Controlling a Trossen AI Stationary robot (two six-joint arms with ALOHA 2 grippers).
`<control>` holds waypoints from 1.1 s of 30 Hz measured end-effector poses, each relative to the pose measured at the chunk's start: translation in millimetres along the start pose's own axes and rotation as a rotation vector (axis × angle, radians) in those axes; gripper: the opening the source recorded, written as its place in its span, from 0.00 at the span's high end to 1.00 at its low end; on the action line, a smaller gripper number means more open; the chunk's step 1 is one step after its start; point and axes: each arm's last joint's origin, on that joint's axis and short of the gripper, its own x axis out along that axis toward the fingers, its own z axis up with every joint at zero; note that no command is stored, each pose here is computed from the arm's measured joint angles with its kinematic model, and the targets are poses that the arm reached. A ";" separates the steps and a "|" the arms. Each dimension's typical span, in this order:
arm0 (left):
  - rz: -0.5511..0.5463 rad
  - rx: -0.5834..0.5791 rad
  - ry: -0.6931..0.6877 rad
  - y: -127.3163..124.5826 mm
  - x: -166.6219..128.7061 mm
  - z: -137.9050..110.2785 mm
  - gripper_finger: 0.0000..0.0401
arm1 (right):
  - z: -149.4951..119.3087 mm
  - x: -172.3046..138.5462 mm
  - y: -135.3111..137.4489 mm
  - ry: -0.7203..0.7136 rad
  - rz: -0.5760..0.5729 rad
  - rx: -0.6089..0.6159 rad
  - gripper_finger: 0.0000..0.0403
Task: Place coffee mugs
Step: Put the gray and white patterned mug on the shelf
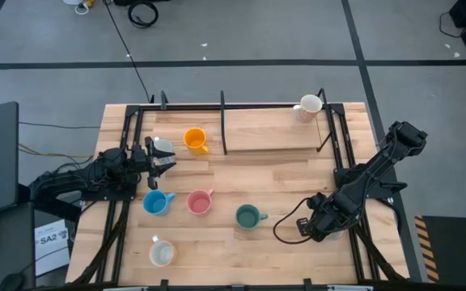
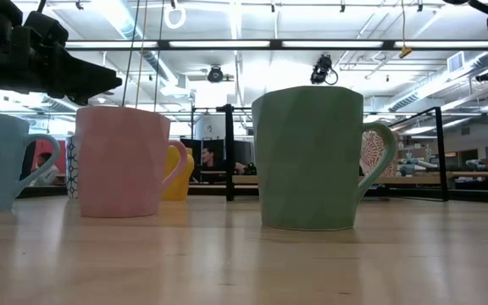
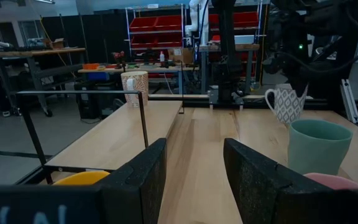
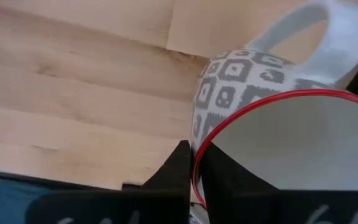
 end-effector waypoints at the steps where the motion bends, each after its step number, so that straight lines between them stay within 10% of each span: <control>1: 0.000 0.000 0.000 0.0 0.0 -0.1 0.58 | 0.8 -0.1 0.6 -0.005 0.003 -0.023 0.94; 12: 0.000 0.000 0.000 0.0 0.0 0.0 0.58 | 37.0 -6.9 12.0 -0.046 -0.029 -0.401 0.93; 33: 0.000 0.000 0.000 0.0 0.0 0.0 0.58 | 145.2 -53.1 41.3 -0.325 -0.186 -1.721 0.92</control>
